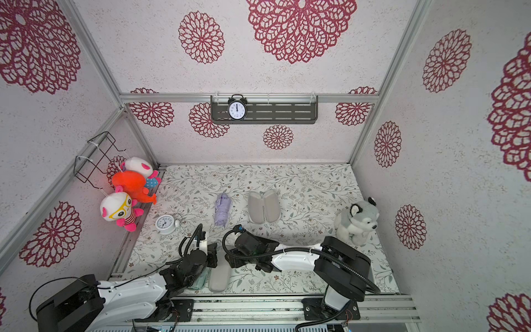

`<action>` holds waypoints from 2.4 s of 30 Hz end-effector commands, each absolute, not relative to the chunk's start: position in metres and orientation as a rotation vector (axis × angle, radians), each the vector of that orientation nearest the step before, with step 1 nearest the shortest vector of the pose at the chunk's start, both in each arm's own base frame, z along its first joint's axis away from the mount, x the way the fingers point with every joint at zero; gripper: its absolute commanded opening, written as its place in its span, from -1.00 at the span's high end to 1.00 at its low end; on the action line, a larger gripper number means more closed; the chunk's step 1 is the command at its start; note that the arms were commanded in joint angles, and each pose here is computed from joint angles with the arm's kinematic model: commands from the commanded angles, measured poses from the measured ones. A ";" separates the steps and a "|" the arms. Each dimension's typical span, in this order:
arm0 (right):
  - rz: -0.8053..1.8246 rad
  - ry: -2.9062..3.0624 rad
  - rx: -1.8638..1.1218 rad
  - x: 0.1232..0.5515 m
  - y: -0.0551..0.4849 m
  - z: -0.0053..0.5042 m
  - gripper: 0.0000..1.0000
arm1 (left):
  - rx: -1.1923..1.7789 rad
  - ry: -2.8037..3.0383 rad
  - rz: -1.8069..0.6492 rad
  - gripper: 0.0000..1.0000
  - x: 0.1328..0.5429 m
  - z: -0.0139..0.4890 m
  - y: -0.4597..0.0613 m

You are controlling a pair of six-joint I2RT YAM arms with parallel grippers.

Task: Put umbrellas into zippered umbrella sleeves
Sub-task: Move the umbrella sleeve at the center of the board.

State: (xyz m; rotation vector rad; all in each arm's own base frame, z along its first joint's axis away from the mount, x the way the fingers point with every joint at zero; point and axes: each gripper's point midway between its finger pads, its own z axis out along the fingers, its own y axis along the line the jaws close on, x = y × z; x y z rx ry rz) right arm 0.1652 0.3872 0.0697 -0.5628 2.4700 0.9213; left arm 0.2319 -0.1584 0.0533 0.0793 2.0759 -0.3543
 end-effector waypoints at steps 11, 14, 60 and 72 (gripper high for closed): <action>1.109 2.448 -0.492 0.152 0.392 0.070 -0.21 | 0.084 2.027 -0.359 1.00 0.233 0.064 -0.155; 1.127 2.445 -0.516 0.154 0.408 0.066 -0.21 | 0.072 2.031 -0.352 1.00 0.234 0.063 -0.153; 1.112 2.401 -0.481 0.258 0.435 0.097 0.24 | 0.128 2.077 -0.378 1.00 0.274 0.034 -0.158; 1.284 2.253 -0.465 0.244 0.430 0.128 0.19 | 0.112 2.060 -0.410 1.00 0.266 0.050 -0.153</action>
